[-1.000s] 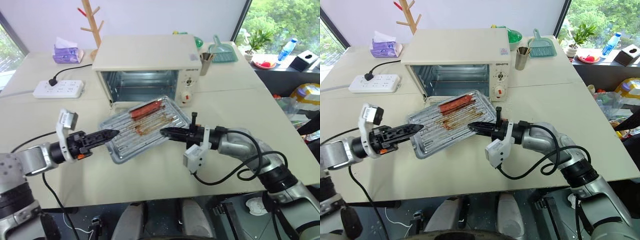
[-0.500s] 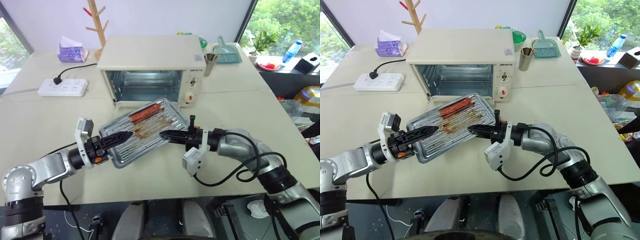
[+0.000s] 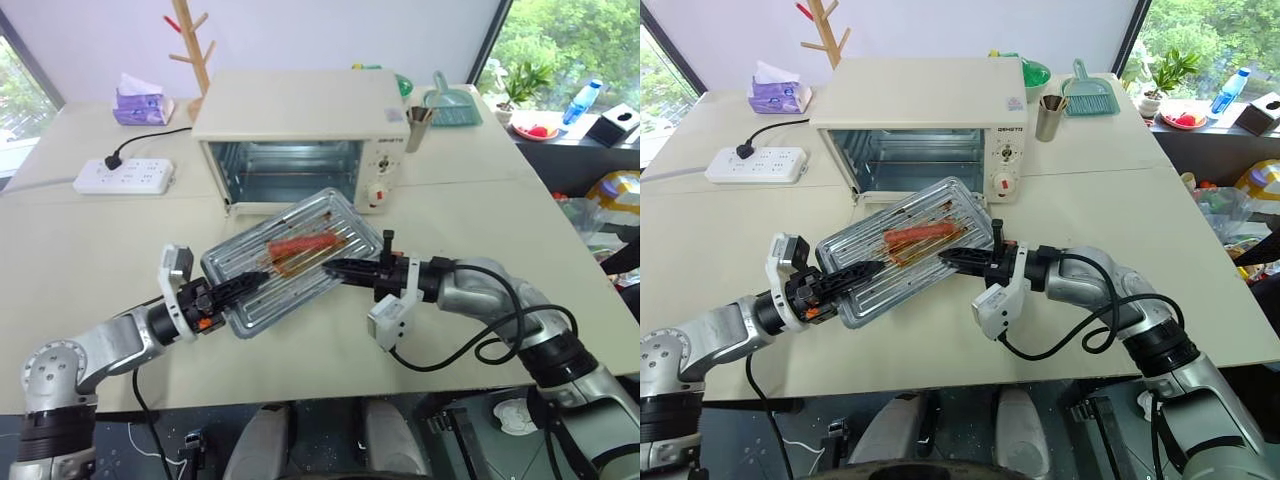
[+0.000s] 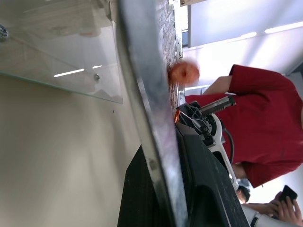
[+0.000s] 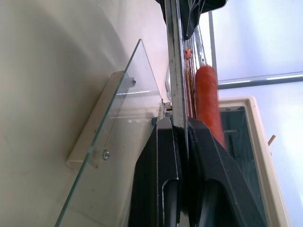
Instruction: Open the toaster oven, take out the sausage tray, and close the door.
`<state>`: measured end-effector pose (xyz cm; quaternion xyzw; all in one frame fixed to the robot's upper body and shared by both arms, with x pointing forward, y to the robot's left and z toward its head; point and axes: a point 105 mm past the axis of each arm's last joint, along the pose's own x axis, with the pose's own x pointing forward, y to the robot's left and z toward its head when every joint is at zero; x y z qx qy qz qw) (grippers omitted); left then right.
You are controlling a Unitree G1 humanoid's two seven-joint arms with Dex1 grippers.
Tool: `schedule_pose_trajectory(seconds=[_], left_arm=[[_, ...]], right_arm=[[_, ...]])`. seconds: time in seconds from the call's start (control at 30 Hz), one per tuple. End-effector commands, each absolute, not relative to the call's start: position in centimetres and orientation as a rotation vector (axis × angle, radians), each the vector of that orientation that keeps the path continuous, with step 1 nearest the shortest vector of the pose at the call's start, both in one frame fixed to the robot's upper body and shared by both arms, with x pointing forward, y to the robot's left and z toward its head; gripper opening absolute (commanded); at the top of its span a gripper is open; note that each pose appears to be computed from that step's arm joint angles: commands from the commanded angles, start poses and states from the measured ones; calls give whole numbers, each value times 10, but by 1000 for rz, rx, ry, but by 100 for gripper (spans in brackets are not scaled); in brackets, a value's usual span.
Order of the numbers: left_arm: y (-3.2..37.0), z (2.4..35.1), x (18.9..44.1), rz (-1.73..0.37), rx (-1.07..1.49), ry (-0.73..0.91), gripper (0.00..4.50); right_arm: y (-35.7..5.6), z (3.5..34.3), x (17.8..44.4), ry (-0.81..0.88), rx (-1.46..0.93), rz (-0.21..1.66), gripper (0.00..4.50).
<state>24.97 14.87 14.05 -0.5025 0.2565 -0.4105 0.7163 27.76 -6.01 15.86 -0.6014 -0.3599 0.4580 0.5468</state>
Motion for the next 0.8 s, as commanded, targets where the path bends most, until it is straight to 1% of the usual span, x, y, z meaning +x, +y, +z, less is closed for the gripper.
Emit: schedule_pose_trajectory(seconds=[0.03,0.07,0.1,0.13,0.17,0.27,0.3,0.47,0.57,0.7,0.8], left_arm=[[145,147,244,-969,-1132,550,5],[145,146,244,-962,-1137,550,5],[146,144,244,-955,-1141,551,0],[147,143,243,-948,-1146,551,0],[149,142,243,-942,-1152,551,0],[152,140,241,-926,-1166,546,0],[153,138,240,-917,-1173,543,0],[163,131,235,-855,-1197,532,0],[174,129,233,-797,-1216,495,0],[188,129,228,-712,-1231,420,0],[204,131,223,-618,-1246,332,0]], right_arm=[[-61,173,276,-898,-1412,1039,0],[-62,173,277,-893,-1408,1042,0],[-62,173,277,-889,-1405,1042,75],[-63,173,277,-885,-1405,1044,102],[-63,173,277,-883,-1409,1043,145],[-65,171,277,-878,-1433,1040,293],[-66,170,277,-874,-1436,1042,350],[-74,168,271,-866,-1425,1051,350],[-80,170,266,-864,-1405,1048,350],[-95,169,266,-801,-1359,1034,350],[-111,166,275,-697,-1312,998,350]])
